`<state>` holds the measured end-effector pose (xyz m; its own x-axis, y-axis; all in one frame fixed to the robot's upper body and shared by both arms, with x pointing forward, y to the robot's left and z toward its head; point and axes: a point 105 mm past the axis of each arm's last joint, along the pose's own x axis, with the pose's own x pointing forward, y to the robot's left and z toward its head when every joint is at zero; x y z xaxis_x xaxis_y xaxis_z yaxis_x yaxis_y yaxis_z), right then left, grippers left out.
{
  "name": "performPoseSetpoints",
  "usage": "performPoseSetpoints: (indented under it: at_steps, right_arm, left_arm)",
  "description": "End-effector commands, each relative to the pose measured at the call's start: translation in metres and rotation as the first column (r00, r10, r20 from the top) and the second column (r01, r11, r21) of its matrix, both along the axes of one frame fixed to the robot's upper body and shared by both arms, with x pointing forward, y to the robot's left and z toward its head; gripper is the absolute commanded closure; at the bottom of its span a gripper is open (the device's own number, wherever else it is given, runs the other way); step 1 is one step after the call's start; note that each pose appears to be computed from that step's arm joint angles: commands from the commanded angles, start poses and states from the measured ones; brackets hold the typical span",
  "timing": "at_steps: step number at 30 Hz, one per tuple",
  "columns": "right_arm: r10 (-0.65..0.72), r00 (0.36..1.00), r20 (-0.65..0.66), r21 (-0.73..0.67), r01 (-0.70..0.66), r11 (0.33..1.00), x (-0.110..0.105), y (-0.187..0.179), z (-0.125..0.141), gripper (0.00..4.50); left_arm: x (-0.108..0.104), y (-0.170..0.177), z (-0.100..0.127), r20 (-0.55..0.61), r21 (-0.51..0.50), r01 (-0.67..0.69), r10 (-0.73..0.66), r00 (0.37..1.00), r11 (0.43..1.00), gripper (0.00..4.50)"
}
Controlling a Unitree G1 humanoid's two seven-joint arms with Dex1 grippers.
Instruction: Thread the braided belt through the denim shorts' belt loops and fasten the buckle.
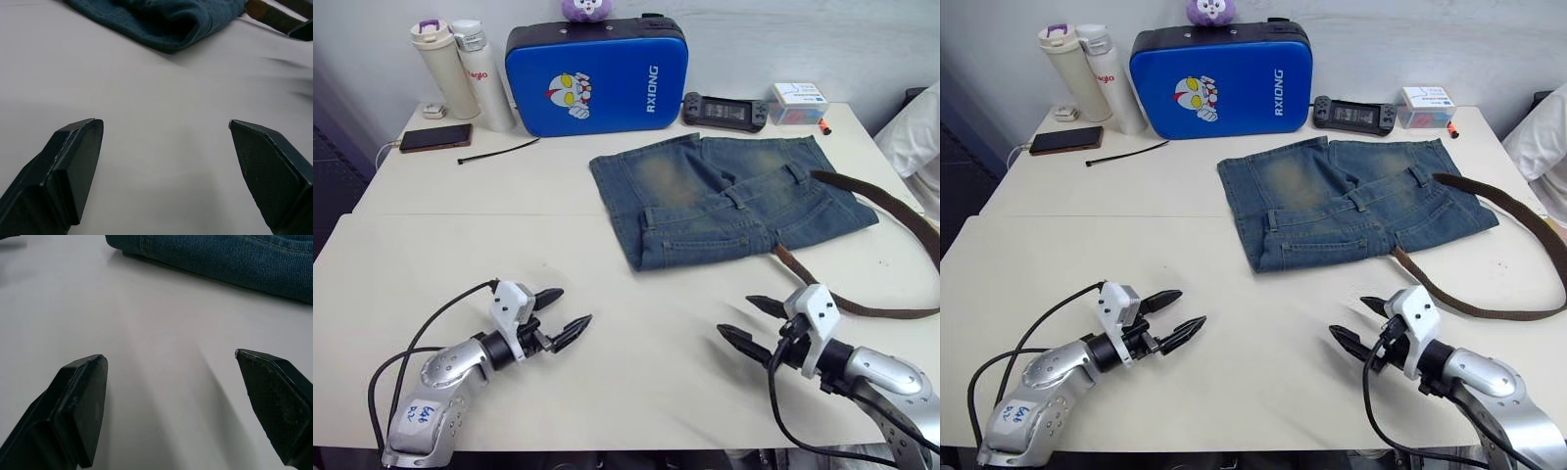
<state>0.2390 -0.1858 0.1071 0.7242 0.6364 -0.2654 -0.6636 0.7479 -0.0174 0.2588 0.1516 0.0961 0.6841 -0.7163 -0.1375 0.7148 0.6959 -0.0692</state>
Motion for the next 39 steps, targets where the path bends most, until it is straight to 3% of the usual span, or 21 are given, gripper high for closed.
performPoseSetpoints:
  at_steps: [1, 5, 9, 13, 18, 24, 26, 29, 33, 39]
  right_arm:
    - [0.029, 0.999, 0.022, 0.006, -0.029, 1.000, -0.003, -0.001, 0.014, 0.06]
    - [0.103, 0.995, -0.003, 0.058, -0.103, 0.993, -0.012, 0.006, 0.034, 0.06]
    - [0.152, 0.984, -0.096, -0.018, -0.154, 0.988, -0.021, 0.007, 0.044, 0.06]
    - [0.130, 0.986, -0.101, -0.052, -0.136, 0.989, -0.020, 0.007, 0.056, 0.06]
    - [0.069, 0.994, -0.083, -0.130, -0.080, 0.988, -0.025, 0.007, 0.058, 0.06]
    - [-0.051, 0.998, -0.028, -0.177, 0.046, 0.983, -0.029, -0.003, 0.063, 0.06]
    - [-0.246, 0.963, 0.111, -0.222, 0.265, 0.938, -0.012, -0.035, 0.079, 0.06]
    - [-0.391, 0.900, 0.194, -0.265, 0.432, 0.862, -0.002, -0.067, 0.088, 0.06]
    - [-0.437, 0.878, 0.195, -0.321, 0.478, 0.817, 0.012, -0.089, 0.085, 0.06]
    - [-0.445, 0.892, 0.081, -0.354, 0.443, 0.824, 0.036, -0.105, 0.056, 0.06]
  left_arm:
    - [-0.005, -0.010, 0.016, 0.037, 0.003, 0.088, -0.088, 0.995, 0.996, 0.00]
    - [-0.014, -0.035, 0.042, -0.023, -0.026, 0.331, -0.331, 0.943, 0.943, 0.00]
    - [-0.008, -0.049, 0.064, -0.025, 0.100, 0.468, -0.468, 0.883, 0.878, 0.00]
    - [0.012, -0.061, 0.061, -0.043, 0.230, 0.494, -0.499, 0.866, 0.838, 0.00]
    - [0.033, -0.101, 0.073, 0.027, 0.269, 0.587, -0.615, 0.788, 0.764, 0.00]
    - [0.072, -0.138, 0.091, 0.132, 0.284, 0.560, -0.610, 0.781, 0.778, 0.00]
    - [0.078, -0.154, 0.099, 0.160, 0.273, 0.575, -0.625, 0.764, 0.772, 0.00]
    - [0.077, -0.163, 0.103, 0.174, 0.262, 0.610, -0.659, 0.732, 0.747, 0.00]
    - [0.069, -0.163, 0.106, 0.160, 0.225, 0.650, -0.685, 0.711, 0.726, 0.00]
    - [0.065, -0.154, 0.113, 0.161, 0.175, 0.625, -0.648, 0.744, 0.761, 0.00]
